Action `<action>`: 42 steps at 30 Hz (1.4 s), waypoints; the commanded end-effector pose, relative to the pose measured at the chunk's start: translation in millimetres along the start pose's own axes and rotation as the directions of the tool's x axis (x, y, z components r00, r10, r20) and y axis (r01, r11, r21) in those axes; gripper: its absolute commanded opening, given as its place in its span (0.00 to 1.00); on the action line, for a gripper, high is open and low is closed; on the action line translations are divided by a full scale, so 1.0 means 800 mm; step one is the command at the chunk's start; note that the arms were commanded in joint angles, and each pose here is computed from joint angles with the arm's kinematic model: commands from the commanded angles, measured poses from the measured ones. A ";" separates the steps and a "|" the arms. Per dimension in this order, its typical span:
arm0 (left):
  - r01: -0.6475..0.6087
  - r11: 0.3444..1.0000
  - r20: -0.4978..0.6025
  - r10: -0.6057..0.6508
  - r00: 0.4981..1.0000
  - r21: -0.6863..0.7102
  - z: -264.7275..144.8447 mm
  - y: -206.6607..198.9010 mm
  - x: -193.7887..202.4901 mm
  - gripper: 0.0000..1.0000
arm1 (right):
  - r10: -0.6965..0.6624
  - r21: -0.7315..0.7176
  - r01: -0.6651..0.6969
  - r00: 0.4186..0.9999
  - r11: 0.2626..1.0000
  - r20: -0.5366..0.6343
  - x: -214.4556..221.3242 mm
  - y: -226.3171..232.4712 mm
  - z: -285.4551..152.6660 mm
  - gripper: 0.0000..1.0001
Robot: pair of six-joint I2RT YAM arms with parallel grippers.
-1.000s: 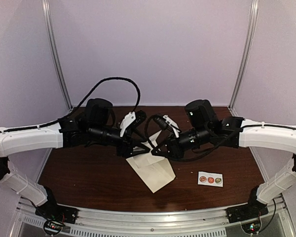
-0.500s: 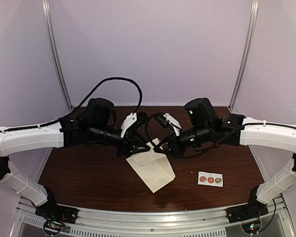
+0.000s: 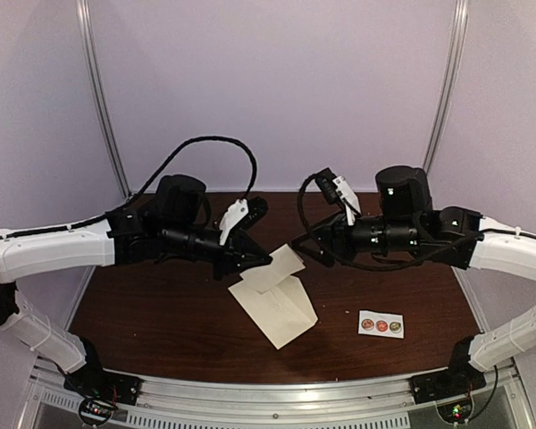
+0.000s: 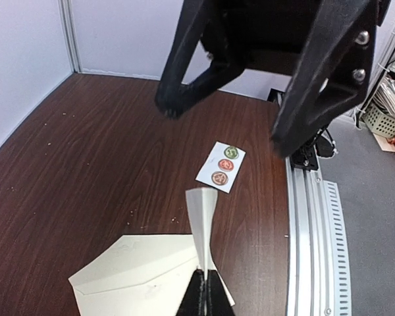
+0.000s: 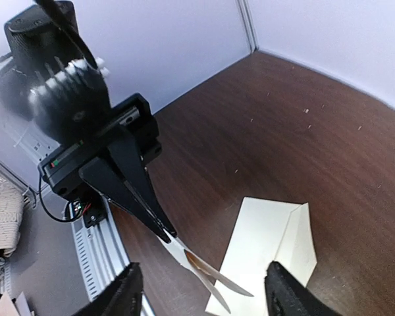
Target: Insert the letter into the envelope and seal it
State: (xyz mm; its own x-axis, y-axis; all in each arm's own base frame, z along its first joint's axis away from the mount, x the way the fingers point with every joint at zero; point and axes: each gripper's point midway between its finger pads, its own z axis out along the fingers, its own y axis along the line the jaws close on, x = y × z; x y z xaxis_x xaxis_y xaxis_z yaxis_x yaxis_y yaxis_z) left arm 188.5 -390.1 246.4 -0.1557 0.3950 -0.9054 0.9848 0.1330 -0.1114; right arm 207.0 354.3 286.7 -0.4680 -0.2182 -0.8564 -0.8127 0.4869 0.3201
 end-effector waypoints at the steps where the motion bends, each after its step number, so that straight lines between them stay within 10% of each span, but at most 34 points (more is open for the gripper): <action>1: 0.041 0.995 0.126 -0.028 0.992 -0.094 -0.021 0.012 -0.043 0.00 | 0.047 0.094 -0.069 0.974 0.993 0.222 -0.044 -0.020 -0.043 0.73; 9: 0.282 0.957 0.547 -0.201 0.813 -0.068 -0.075 0.020 -0.106 0.00 | 0.207 -0.057 -0.207 0.836 0.977 0.508 -0.061 -0.020 -0.089 0.96; 21: 0.304 0.929 0.716 -0.358 0.600 0.209 -0.107 -0.008 -0.121 0.00 | 0.259 -0.314 -0.139 0.887 0.939 0.382 -0.055 0.032 -0.026 0.95; 42: 0.328 0.924 0.654 -0.373 0.659 0.197 -0.077 -0.003 -0.095 0.05 | 0.292 -0.429 -0.109 0.875 0.897 0.387 -0.082 0.056 -0.015 0.00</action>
State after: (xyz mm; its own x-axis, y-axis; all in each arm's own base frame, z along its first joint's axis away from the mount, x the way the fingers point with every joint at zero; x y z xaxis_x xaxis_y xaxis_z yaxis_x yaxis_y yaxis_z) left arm 198.4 -362.2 340.1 -0.4400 -0.4030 -0.8025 0.8577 0.0763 -0.5085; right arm 201.0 382.4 339.8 -0.5386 0.2324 -0.8099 -0.8065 0.1360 0.5754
